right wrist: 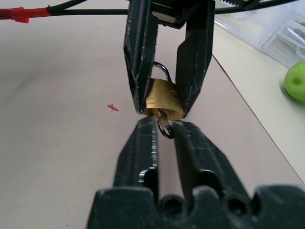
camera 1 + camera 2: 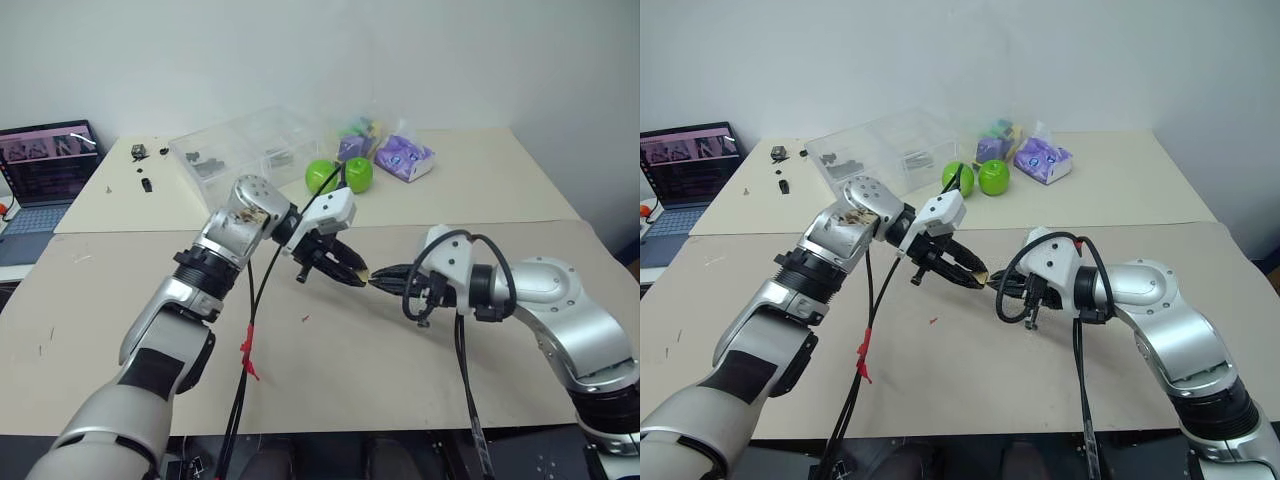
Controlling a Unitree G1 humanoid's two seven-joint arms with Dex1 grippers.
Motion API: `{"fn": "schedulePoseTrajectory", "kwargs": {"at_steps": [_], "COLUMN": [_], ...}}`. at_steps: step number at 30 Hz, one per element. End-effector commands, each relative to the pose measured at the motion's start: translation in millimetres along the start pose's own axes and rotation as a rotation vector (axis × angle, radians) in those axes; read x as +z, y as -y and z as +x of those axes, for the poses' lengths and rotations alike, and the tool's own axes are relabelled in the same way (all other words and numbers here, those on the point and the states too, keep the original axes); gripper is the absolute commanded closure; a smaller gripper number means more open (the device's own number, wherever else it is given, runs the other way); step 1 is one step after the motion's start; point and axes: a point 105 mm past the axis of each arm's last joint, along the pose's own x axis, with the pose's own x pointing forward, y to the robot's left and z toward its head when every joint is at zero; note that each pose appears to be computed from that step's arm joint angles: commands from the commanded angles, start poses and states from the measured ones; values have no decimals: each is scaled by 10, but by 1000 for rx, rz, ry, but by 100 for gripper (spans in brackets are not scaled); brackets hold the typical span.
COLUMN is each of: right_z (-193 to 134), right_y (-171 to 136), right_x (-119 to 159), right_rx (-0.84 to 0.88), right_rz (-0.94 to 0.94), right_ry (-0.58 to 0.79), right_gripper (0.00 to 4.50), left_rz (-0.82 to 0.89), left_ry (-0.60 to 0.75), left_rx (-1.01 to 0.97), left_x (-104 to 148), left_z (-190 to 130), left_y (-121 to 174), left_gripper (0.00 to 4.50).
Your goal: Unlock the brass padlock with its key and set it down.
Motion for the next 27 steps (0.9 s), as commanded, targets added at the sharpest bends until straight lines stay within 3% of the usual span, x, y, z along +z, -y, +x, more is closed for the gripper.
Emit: {"fn": "schedulePoseTrajectory", "kwargs": {"at_steps": [1, 4, 14, 27], "right_z": [-39, -55, -161, -44], "right_y": [-47, 6, 247, 102], "right_x": [147, 188, 262, 184], "right_rx": [18, -21, -156, -107], "right_rz": [-66, -164, -497, -561], "right_ry": [40, 32, 1, 23], "right_gripper": [220, 113, 113, 113], "left_rz": [-26, -66, -179, -213], "left_ry": [58, 68, 68, 111], "left_rx": [22, 14, -33, -22], "left_x": [131, 129, 75, 243], "left_z": [-49, -51, -96, -152], "left_y": [-33, -24, 14, -104], "left_gripper": [365, 365, 365, 365]}}
